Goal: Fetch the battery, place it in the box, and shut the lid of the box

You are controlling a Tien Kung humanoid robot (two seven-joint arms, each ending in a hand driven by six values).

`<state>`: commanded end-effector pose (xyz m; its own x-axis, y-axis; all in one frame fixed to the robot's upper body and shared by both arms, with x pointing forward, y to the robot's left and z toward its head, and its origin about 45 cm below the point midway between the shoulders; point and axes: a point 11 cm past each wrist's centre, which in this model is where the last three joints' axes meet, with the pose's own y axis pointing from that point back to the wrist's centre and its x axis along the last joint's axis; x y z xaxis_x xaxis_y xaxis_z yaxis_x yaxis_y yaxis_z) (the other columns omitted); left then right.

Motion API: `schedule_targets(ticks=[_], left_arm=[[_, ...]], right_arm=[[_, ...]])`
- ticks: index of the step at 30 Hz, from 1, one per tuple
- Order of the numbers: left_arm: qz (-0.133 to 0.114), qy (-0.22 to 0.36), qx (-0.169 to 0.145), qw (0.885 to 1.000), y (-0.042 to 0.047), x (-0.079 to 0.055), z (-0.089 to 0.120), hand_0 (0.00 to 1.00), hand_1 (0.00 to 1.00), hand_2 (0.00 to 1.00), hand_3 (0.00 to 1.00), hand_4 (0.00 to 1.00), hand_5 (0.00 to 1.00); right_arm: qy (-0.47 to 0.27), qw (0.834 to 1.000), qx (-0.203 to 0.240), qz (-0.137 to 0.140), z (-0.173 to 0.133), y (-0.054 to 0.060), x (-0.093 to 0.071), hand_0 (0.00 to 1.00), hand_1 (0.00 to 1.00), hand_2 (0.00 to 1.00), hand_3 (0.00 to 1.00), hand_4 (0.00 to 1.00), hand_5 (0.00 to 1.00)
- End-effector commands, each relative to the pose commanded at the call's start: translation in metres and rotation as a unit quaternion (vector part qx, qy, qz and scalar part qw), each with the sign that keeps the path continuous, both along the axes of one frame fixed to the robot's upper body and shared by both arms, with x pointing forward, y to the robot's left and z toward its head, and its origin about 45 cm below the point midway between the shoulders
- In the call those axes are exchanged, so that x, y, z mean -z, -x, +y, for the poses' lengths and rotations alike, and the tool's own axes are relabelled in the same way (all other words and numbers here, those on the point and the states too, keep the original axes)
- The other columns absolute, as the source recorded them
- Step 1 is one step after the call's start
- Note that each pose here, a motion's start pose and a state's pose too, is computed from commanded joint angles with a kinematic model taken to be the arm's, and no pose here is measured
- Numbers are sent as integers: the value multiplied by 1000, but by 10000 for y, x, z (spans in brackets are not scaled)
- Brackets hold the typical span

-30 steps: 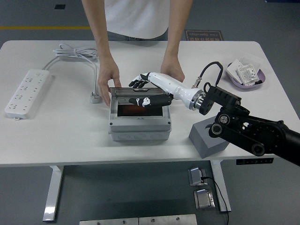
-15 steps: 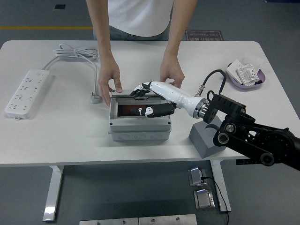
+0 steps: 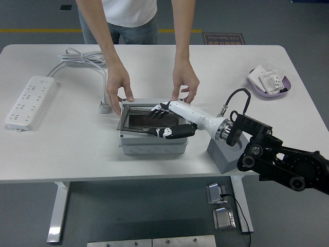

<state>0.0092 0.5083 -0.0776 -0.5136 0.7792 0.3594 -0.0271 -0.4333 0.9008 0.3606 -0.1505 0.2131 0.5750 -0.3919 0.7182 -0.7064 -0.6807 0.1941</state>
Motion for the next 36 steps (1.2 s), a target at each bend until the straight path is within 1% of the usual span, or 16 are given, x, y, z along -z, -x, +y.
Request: schedule_targets(ticks=[5,8,11,16,18,21,23,25,29,30,31,33,36], left_arm=[[0,-1,0,1000,-1,-2,4,635,708,649,633,712,135],[0,-1,-1,1000,0,-2,5,634,707,648,631,709,133],[0,0,-2,1000,4,3,-5,634,707,648,631,709,133],[3,4,-5,1000,47,23,-37,633,707,647,630,706,127],[6,7,-7,1000,82,35,-57,633,707,647,630,706,127],[11,11,-10,1000,133,53,-88,632,707,647,630,702,120],[13,13,-11,1000,156,62,-105,632,707,647,630,702,120],[13,14,-12,1000,166,71,-121,632,707,646,629,698,110],[12,17,-12,1000,158,85,-150,632,707,646,629,698,110],[11,18,-12,1000,154,88,-157,632,707,646,629,696,108],[11,18,-12,1000,152,90,-162,632,707,646,629,696,108],[11,19,-12,1000,156,93,-169,632,707,646,629,696,108],[13,19,-12,1000,168,92,-166,632,707,646,629,696,107]], right_arm=[[-1,1000,6,-13,-49,-43,-83,744,674,731,755,781,647],[3,1000,13,-27,-111,-85,-140,743,672,731,756,772,638],[13,998,29,-45,-231,-139,-179,743,672,731,756,772,638],[36,994,77,-70,-567,-204,-140,742,672,731,755,768,634],[38,991,98,-87,-715,-222,-149,742,672,731,755,768,634],[36,984,130,-113,-934,-220,-167,741,671,728,752,767,630],[26,980,150,-126,-1063,-205,-193,741,671,728,752,767,630],[2,976,172,-134,-1184,-176,-224,734,663,720,744,769,634],[-70,962,225,-141,-1465,-88,-257,734,663,720,744,769,634],[-87,956,241,-141,-1537,-53,-249,722,654,695,728,770,629],[-96,952,254,-142,-1600,-27,-243,722,654,695,728,770,629],[-103,944,279,-143,-1733,36,-215,722,654,695,728,770,629],[-90,933,315,-145,-1950,144,-172,723,658,697,724,772,626]])
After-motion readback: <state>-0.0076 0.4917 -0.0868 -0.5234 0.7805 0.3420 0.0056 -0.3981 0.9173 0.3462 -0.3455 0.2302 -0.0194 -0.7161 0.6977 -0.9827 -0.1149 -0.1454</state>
